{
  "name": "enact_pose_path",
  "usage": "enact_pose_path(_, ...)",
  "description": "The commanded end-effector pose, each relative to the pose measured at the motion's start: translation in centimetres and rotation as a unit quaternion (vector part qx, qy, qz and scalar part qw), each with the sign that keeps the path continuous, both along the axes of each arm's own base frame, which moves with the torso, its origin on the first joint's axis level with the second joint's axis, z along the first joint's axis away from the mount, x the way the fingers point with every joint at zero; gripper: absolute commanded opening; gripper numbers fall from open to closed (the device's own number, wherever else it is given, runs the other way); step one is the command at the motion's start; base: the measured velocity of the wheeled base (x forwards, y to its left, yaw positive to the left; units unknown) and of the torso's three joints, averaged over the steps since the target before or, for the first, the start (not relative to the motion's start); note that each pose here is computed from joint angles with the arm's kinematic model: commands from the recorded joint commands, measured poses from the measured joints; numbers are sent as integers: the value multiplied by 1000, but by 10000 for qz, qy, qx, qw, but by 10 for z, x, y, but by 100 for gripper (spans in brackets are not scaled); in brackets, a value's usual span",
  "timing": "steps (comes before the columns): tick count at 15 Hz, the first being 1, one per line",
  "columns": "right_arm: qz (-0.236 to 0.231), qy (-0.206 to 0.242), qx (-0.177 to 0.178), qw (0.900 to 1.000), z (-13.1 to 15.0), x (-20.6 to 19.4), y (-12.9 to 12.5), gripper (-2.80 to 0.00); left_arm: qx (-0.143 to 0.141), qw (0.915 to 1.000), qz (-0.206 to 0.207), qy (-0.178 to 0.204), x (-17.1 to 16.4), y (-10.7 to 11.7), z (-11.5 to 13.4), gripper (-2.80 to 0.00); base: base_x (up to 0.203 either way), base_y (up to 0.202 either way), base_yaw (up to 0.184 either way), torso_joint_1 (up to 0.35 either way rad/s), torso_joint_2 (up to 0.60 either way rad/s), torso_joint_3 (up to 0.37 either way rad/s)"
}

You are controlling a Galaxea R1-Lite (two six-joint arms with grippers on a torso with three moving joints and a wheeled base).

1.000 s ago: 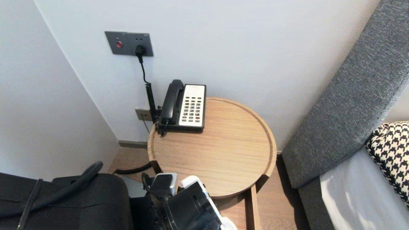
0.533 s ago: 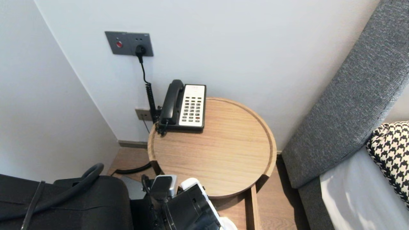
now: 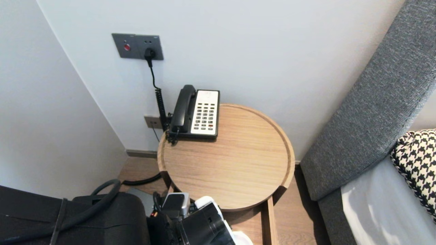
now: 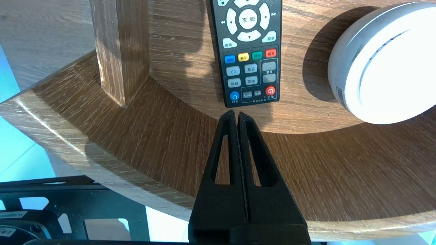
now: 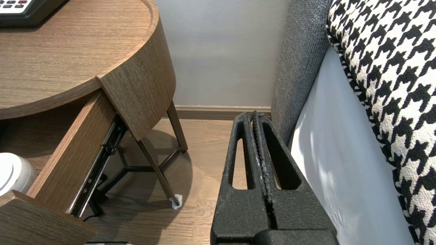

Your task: Open the nightstand drawer

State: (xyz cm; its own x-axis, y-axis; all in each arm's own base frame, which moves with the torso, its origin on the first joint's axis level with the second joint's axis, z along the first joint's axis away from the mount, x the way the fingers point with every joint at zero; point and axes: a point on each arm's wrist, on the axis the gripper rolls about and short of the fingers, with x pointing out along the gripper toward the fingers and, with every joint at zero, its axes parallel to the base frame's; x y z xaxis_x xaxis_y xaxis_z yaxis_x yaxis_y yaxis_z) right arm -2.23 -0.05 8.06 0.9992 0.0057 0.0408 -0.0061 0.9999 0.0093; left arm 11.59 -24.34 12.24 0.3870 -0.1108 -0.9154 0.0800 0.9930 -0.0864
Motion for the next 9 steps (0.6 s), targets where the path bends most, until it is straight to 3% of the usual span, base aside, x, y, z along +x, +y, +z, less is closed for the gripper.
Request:
enact_pose_path(1,2,127,-1,9999,-7,2,0,-280,42,10000,39,18,1,-1,-2,-280,0,0,0,0,0,0)
enact_pose_path(9,2,127,-1,9999,-7,2,0,-280,-31,10000,23,56,0,0,0,-280,0,0,0,0,0,0)
